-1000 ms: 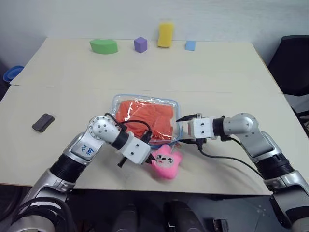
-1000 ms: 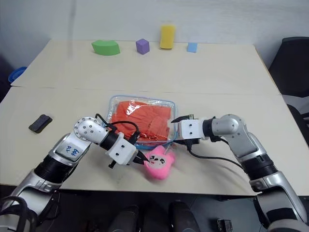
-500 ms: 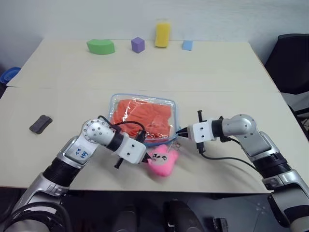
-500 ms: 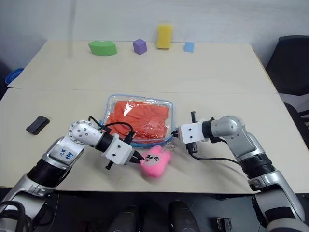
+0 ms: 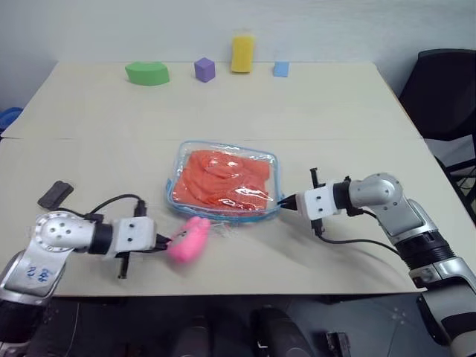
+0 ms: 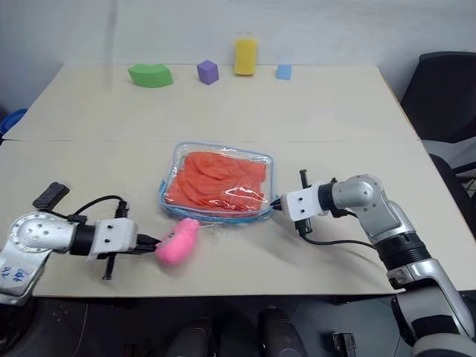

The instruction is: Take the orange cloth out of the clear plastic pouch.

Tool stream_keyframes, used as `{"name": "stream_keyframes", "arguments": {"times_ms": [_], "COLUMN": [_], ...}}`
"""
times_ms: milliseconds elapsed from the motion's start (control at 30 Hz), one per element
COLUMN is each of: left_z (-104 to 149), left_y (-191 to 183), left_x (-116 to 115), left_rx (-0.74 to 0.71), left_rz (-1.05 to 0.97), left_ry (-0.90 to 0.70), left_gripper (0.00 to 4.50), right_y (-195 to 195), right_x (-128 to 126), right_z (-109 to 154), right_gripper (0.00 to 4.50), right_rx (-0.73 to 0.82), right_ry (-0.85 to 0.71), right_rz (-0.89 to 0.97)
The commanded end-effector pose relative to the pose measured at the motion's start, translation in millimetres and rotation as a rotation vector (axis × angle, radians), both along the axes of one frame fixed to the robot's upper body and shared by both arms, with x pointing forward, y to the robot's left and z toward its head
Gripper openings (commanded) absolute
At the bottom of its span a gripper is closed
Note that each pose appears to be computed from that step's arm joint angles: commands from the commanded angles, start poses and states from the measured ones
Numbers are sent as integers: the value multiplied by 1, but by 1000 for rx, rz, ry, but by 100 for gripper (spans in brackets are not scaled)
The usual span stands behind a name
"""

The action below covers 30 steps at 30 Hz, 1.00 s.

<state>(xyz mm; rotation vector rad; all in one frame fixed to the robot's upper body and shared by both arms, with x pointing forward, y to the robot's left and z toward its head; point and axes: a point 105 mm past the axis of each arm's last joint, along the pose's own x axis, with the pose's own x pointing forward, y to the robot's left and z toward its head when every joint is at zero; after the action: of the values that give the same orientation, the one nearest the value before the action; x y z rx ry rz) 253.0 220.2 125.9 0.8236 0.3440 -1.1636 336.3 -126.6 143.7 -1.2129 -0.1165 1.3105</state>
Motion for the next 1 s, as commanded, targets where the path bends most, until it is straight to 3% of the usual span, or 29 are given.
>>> {"name": "stream_keyframes", "arguments": {"times_ms": [33,233,533,567,800,833,1000], "left_z": [25,44,22,21,25,32,72], "left_y": [52,98,64,60,65,67,62], "left_x": [7,20,18,17,7,4,-6], "left_rx": [6,8,-121,-143,-251,-284,-376], "left_rz": [222,383,331,332,427,438,394], "left_ry": [-54,-105,-12,3,85,100,149], "left_gripper": [0,0,0,50,244,248,248], "right_y": [-15,-17,-9,-10,-18,-18,-13], "right_x": [-6,-13,-12,-14,-33,-41,-71], "right_z": [7,6,12,12,24,30,49], "right_gripper": [5,5,5,46,253,287,287], "right_rx": [0,18,78,89,213,258,382], "right_ry": [-26,0,42,61,148,194,345], "right_rz": [4,23,6,-3,-103,-115,-143]}}
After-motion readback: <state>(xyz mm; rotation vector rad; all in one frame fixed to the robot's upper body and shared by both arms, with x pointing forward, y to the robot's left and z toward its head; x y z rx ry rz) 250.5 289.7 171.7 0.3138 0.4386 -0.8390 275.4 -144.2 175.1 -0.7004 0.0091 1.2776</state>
